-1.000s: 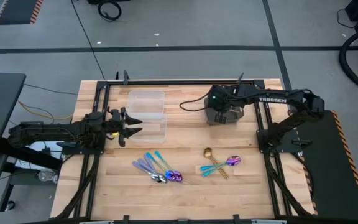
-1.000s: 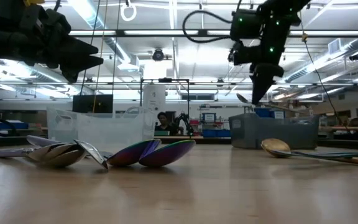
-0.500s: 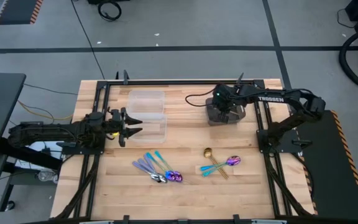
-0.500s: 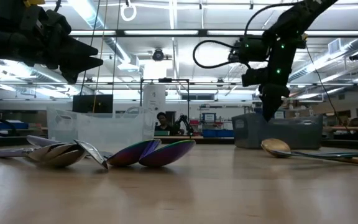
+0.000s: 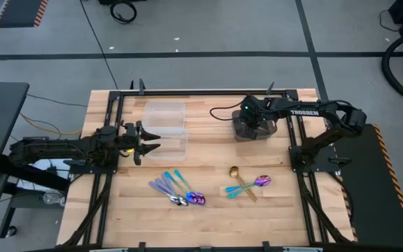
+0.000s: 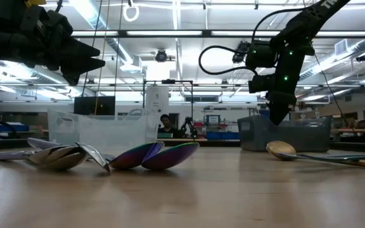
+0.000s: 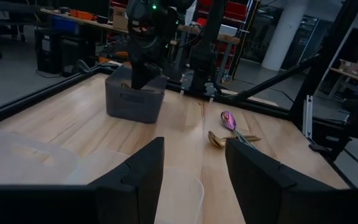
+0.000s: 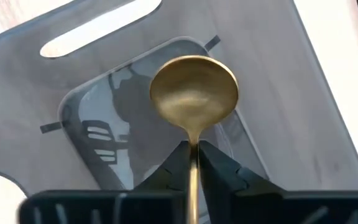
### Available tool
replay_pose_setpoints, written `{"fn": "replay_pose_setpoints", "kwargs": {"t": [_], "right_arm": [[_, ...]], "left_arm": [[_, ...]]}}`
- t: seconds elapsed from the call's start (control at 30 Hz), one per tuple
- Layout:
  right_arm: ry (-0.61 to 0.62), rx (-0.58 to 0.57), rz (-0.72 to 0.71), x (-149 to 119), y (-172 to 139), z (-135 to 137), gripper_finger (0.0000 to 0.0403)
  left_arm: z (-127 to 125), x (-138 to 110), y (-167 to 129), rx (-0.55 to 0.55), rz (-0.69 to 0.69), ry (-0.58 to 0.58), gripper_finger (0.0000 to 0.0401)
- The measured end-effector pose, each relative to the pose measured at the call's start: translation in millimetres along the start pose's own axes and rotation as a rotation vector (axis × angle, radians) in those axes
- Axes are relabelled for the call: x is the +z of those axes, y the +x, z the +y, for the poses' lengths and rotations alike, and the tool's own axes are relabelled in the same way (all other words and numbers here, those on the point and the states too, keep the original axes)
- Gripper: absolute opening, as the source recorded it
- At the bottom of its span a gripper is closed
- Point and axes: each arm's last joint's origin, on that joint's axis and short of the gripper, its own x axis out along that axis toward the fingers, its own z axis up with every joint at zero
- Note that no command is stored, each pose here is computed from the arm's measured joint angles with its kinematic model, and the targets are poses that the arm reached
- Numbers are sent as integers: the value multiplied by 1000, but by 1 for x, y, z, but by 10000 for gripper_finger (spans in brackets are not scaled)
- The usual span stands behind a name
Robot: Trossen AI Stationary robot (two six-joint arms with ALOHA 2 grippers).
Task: Sort silverware by color (type)
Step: Put the gold spoon into the black bin, then put the blue spoon into the bottom transparent bin
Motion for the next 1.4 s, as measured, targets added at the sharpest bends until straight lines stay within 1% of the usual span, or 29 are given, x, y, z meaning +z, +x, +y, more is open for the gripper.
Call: {"fn": "replay_pose_setpoints", "kwargs": {"t": [0.1,0.2,0.4,0.53,0.67,0.83,1.0,1.13,1.27,1.4], "right_arm": [[4,0,0,0,0,0,78],[25,1,23,3,-6,-1,92],[26,11,1,17,-30,5,97],[1,29,-26,22,-41,21,96],[-35,58,-70,25,-53,44,96],[-92,50,-134,26,-71,78,96],[-135,125,-181,24,-78,116,96],[-165,175,-151,18,-72,148,96],[-171,230,-80,14,-64,177,96],[-222,231,-29,15,-60,205,96]], "left_arm": [[0,0,0,0,0,11,180],[0,0,0,-4,1,33,180],[-1,0,0,-7,-5,68,180],[-1,0,0,-8,-4,23,180],[0,-4,0,2,39,-8,180],[1,-7,0,10,70,-38,180],[2,-9,0,16,90,-65,180],[2,-9,0,19,103,-66,180],[-1,1,4,21,135,-66,180],[-7,5,10,-1,188,-63,180]]}}
